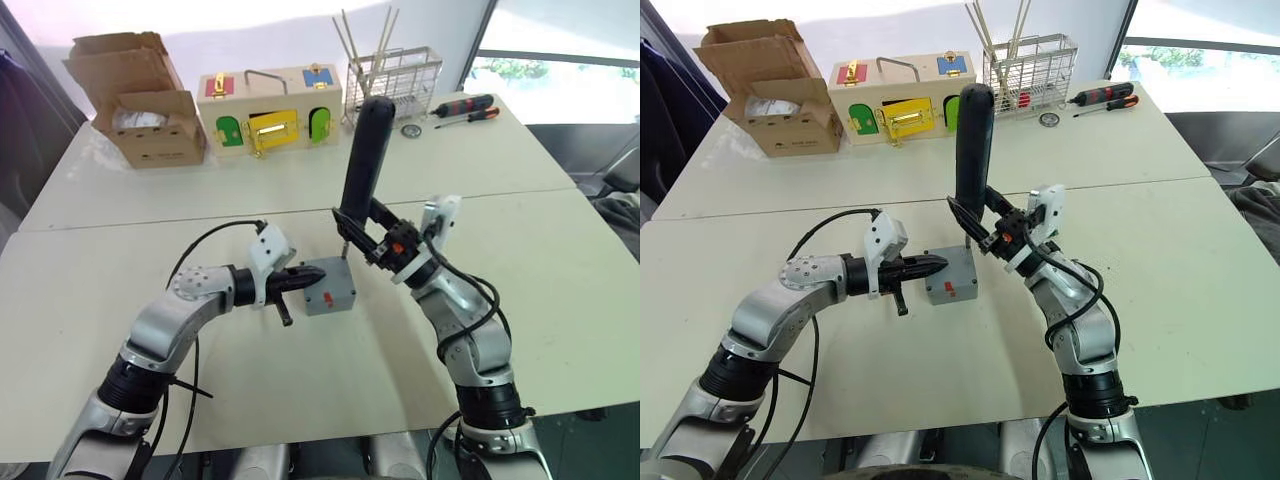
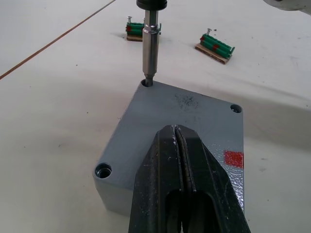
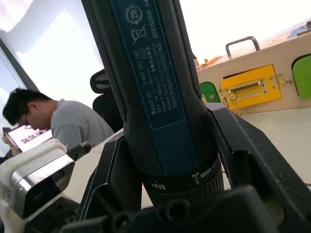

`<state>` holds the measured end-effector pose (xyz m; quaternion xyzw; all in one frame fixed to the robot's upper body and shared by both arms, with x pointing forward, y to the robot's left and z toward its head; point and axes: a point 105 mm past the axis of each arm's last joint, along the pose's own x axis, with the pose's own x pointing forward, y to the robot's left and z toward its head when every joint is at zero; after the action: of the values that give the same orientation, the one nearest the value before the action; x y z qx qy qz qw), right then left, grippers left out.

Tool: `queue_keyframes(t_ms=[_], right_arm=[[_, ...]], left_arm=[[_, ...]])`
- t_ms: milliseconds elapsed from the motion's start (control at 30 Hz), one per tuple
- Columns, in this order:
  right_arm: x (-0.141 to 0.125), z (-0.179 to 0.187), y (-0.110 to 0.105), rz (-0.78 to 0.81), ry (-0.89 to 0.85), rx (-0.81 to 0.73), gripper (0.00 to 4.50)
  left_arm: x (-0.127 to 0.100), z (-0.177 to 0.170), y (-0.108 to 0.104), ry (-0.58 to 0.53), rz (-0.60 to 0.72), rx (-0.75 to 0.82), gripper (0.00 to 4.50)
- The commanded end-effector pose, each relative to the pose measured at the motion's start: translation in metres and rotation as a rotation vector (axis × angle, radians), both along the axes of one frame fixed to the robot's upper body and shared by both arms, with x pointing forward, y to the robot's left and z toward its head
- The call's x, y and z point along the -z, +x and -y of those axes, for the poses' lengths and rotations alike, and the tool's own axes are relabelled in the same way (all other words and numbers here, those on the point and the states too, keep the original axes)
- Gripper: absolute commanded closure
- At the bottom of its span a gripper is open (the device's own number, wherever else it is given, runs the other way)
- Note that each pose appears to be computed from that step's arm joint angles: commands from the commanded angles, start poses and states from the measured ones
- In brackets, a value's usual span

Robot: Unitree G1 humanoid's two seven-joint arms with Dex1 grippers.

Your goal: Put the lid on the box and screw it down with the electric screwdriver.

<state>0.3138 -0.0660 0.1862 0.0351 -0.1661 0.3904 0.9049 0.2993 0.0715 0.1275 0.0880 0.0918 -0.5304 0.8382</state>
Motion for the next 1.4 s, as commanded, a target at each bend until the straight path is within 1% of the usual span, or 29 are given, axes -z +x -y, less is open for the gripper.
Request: queue_keyframes(t_ms=[33,133,267,500,600,900,1000,1100,1400], right_arm=[[0.034,-0.021,-0.009,-0.090,-0.084,-0.077,2.66],[0.048,-0.024,-0.009,-0.101,-0.150,-0.069,2.66],[0.057,-0.020,0.000,-0.146,-0.158,-0.018,2.66],[0.063,-0.011,0.000,-0.205,-0.054,-0.003,2.66],[0.065,-0.007,0.001,-0.211,-0.038,0.009,2.66],[0.076,-0.008,0.002,-0.214,-0.099,0.010,2.66],[0.080,-0.005,0.006,-0.219,-0.126,0.038,2.66],[0.082,-0.003,0.009,-0.224,-0.127,0.049,2.66],[0.087,-0.003,0.007,-0.242,-0.104,0.053,2.66]], left_arm=[[0.011,-0.001,-0.002,0.023,-0.029,0.000,4.50],[0.013,-0.001,-0.001,0.031,-0.029,0.001,4.50],[0.016,0.000,-0.002,0.048,-0.025,0.004,4.50],[0.018,-0.001,-0.004,0.048,-0.029,0.001,4.50],[0.019,0.000,-0.004,0.040,-0.035,-0.006,4.50],[0.022,0.000,-0.004,0.047,-0.042,-0.007,4.50],[0.022,0.000,-0.004,0.049,-0.042,-0.006,4.50],[0.023,0.000,-0.004,0.051,-0.042,-0.007,4.50],[0.024,0.001,-0.003,0.049,-0.043,-0.008,4.50]])
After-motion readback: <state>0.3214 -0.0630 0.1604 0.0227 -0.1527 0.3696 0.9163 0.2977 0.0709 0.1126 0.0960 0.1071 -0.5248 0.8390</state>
